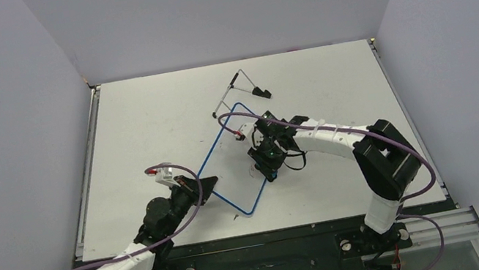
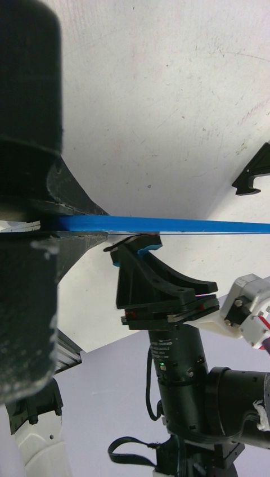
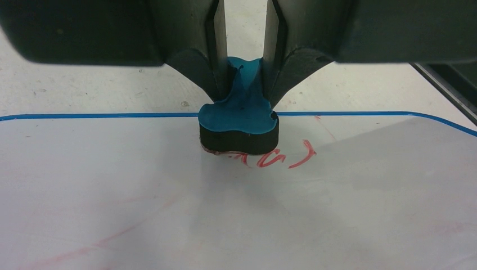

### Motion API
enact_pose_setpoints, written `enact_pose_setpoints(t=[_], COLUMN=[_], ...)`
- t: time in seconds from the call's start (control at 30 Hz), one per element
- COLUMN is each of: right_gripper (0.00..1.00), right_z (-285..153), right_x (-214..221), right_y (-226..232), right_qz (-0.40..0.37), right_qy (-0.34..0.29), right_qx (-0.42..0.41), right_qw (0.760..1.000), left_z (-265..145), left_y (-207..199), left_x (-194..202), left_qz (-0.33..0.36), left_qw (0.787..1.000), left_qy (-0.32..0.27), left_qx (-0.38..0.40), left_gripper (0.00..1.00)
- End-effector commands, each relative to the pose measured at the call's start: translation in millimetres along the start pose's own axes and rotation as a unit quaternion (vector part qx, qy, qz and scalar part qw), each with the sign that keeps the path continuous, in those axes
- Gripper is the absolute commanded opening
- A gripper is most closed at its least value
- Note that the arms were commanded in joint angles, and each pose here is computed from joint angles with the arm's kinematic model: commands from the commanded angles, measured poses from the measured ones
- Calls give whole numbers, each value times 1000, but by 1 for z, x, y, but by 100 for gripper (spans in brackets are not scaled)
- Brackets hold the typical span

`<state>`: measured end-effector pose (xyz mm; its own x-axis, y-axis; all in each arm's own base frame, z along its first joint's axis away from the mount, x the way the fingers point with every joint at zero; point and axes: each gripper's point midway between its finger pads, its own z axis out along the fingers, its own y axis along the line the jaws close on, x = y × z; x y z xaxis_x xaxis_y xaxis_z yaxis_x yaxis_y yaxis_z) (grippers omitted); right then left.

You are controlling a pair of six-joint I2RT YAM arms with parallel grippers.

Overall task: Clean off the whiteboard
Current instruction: Erase the whiteboard at the center of the board.

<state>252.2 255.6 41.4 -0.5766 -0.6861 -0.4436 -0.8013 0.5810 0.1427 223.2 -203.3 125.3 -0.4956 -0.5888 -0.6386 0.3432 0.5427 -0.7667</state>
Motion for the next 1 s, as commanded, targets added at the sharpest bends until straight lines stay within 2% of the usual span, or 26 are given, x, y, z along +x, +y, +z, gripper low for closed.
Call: enact_pose_setpoints(t=[0.0,0.07,0.23,0.33,0.43,0.6,0.67,0.8,0.97], right_gripper=[0,0,0,0,0,0,0,0,0], right_z=[-5,0,9,5,-1,-13,-17,-14,-9], right_x=[-11,1,7,-2,-14,-24,-23,-27,-32], right_y=[-47,-43,24,50,37,-27,-39,-20,49], right_qz=[49,47,-41,-83,-70,26,40,22,-70], right_qy=[-34,-15,18,8,-16,-64,-69,-71,-55], right_qx=[49,32,-80,-98,-72,10,29,1,-76], right_qw=[997,998,996,992,995,998,996,997,993], left_z=[-3,-2,-3,-5,-7,-7,-6,-5,-4], left_y=[-40,-41,-41,-42,-42,-43,-45,-45,-42], left_x=[-16,-16,-17,-19,-18,-19,-19,-19,-18], left_qz=[-9,-8,-9,-9,-8,-8,-8,-9,-13], left_qw=[996,996,996,996,996,996,995,995,996], left_qy=[-20,-20,-23,-25,-24,-26,-25,-23,-23], left_qx=[84,85,86,87,87,90,92,92,88], left_gripper=[0,0,0,0,0,0,0,0,0])
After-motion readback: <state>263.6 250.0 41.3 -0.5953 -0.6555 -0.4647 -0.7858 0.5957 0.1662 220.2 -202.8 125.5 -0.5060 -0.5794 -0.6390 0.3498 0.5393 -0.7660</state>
